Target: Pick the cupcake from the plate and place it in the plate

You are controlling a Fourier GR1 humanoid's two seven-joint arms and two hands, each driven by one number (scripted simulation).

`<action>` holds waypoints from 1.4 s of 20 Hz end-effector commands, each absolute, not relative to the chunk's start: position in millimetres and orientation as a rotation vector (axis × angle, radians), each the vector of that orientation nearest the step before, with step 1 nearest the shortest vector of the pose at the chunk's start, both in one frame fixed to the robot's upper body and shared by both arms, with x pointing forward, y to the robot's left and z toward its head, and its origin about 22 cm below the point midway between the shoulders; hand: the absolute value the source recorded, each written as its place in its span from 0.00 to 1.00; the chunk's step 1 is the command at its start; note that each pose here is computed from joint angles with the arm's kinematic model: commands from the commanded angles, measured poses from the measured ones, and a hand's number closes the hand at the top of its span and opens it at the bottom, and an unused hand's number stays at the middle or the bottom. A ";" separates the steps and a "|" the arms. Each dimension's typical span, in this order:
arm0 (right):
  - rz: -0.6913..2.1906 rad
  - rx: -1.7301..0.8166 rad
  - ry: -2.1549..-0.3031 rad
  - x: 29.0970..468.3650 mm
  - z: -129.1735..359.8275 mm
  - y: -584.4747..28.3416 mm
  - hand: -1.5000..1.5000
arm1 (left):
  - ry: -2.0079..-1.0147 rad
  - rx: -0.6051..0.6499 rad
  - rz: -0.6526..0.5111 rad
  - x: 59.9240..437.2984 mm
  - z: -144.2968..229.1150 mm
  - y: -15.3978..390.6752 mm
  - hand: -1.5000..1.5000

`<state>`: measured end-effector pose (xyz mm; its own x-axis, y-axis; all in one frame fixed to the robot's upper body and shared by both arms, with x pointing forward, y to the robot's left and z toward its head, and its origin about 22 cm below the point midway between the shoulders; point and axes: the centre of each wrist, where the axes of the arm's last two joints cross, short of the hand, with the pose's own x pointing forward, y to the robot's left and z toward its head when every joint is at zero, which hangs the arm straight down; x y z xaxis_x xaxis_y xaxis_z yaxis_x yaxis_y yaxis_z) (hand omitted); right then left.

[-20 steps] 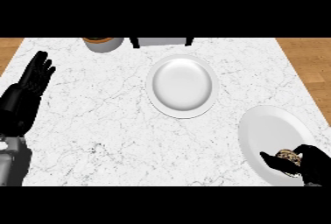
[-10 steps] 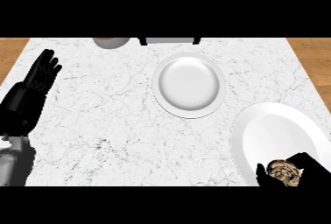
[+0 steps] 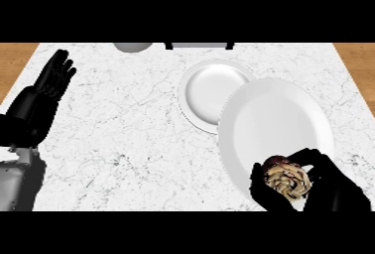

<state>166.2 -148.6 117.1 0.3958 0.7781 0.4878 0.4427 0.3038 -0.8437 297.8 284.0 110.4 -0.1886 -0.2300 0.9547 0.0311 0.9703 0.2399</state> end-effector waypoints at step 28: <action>0.360 -1.165 -1.095 424.6 73.1 -108.0 1.00 | -1.755 0.111 -0.249 303.5 107.5 275.8 0.50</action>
